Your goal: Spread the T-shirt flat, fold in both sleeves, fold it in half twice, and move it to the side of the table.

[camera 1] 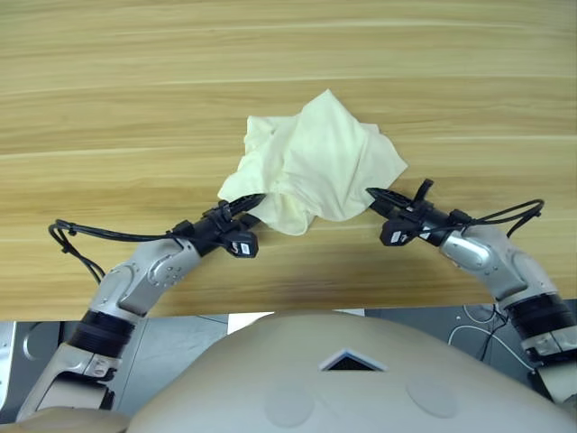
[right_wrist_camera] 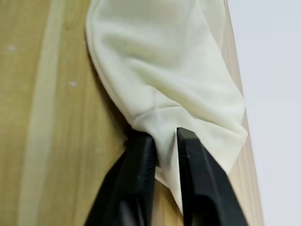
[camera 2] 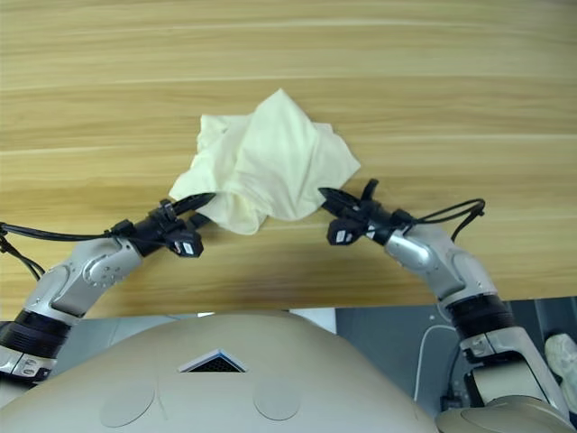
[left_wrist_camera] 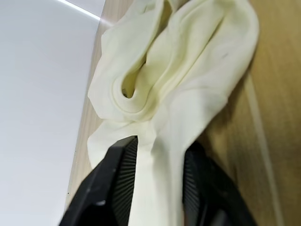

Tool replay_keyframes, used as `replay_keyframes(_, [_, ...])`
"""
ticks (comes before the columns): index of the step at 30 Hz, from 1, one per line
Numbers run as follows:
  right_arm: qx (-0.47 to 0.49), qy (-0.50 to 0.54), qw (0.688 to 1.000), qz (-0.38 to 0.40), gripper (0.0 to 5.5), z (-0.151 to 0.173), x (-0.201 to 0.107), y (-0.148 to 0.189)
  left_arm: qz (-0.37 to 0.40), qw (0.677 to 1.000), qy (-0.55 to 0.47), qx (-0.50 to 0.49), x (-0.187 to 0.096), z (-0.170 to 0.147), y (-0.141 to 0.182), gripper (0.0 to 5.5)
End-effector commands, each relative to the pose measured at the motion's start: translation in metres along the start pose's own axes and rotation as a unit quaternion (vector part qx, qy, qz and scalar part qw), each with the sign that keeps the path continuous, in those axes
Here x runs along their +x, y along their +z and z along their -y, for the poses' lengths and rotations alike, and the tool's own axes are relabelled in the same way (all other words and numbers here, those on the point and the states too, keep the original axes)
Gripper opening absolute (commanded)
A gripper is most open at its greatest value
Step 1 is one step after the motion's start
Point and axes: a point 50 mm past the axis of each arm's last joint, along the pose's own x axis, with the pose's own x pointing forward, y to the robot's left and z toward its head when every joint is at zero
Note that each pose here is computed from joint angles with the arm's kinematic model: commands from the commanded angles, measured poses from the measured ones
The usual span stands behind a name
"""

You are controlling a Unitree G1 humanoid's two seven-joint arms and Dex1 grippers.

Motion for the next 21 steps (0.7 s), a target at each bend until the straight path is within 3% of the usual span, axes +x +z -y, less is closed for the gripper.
replay_keyframes(1, [0.007,0.059,0.998,-0.024,0.07,-0.018,-0.004,-0.006,-0.032,0.998,-0.048,-0.01,-0.008,0.019,-0.008,0.92])
replay_keyframes(9, [0.005,0.053,0.998,-0.016,0.0,-0.015,-0.002,-0.004,-0.034,0.999,-0.032,-0.014,-0.009,0.015,-0.01,0.02])
replay_keyframes(16, [0.031,0.004,0.999,0.007,0.0,-0.003,0.002,-0.004,-0.028,0.998,0.022,-0.052,-0.007,0.004,-0.013,0.02])
replay_keyframes(21, [0.134,-0.091,0.985,0.053,0.0,0.016,0.001,-0.005,0.049,0.974,0.126,-0.182,-0.007,-0.022,-0.01,0.02])
